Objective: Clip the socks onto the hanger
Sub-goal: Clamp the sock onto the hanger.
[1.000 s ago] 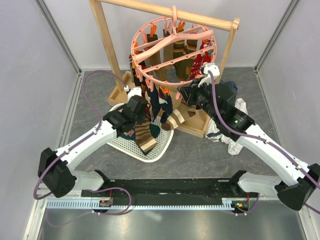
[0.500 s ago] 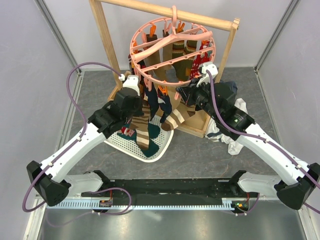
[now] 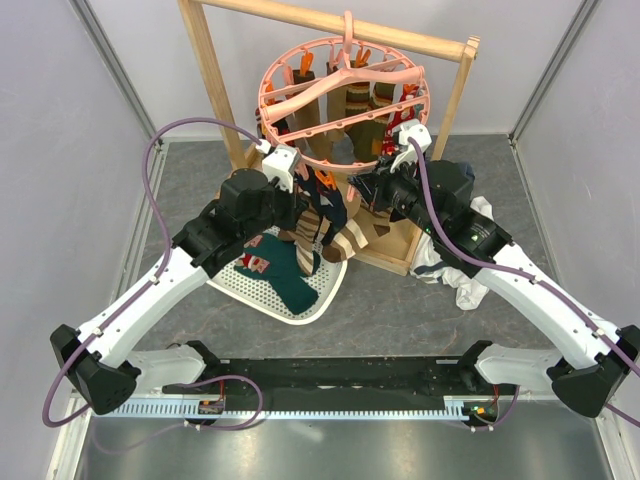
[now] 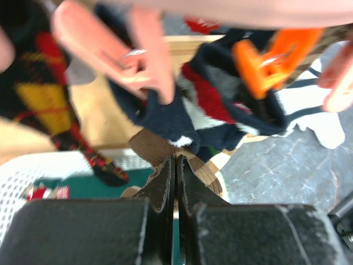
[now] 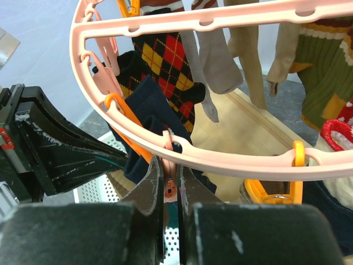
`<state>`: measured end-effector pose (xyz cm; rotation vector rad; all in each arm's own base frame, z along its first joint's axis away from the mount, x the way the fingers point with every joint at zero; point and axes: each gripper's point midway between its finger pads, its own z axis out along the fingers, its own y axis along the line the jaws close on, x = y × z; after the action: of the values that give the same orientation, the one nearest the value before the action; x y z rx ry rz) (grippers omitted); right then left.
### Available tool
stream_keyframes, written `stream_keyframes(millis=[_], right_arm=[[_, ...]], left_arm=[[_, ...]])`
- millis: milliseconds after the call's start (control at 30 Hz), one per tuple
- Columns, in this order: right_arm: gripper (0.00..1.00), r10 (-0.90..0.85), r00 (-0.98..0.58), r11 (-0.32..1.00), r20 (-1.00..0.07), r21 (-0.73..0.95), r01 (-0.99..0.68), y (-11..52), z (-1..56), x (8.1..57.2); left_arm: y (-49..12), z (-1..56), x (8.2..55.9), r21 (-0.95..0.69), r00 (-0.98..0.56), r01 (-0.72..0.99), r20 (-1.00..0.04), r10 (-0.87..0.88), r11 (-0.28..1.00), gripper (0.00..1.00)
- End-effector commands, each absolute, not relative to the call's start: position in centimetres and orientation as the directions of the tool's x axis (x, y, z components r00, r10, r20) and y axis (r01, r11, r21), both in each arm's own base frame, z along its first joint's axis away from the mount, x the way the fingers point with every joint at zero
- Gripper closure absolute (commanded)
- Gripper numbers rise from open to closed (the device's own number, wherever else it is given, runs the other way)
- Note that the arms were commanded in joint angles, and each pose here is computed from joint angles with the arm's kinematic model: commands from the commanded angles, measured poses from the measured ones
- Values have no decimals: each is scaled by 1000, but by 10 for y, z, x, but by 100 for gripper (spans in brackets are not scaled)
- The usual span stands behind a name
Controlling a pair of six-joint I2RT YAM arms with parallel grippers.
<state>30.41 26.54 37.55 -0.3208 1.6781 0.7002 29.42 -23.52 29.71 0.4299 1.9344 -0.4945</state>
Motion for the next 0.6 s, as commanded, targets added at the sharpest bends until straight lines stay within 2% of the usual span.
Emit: stream_keyframes(millis=[0, 167, 567], right_arm=[[100, 158, -205, 754, -966, 252, -607, 266, 395, 296], [100, 154, -207, 751, -966, 250, -611, 268, 395, 297], [100, 158, -211, 741, -965, 257, -621, 272, 398, 298]], left_arm=[[-257, 345, 280, -99, -223, 678, -972, 76, 728, 98], [-262, 351, 260, -67, -157, 765, -984, 85, 641, 98], [-282, 382, 226, -87, -112, 884, -993, 28, 460, 98]])
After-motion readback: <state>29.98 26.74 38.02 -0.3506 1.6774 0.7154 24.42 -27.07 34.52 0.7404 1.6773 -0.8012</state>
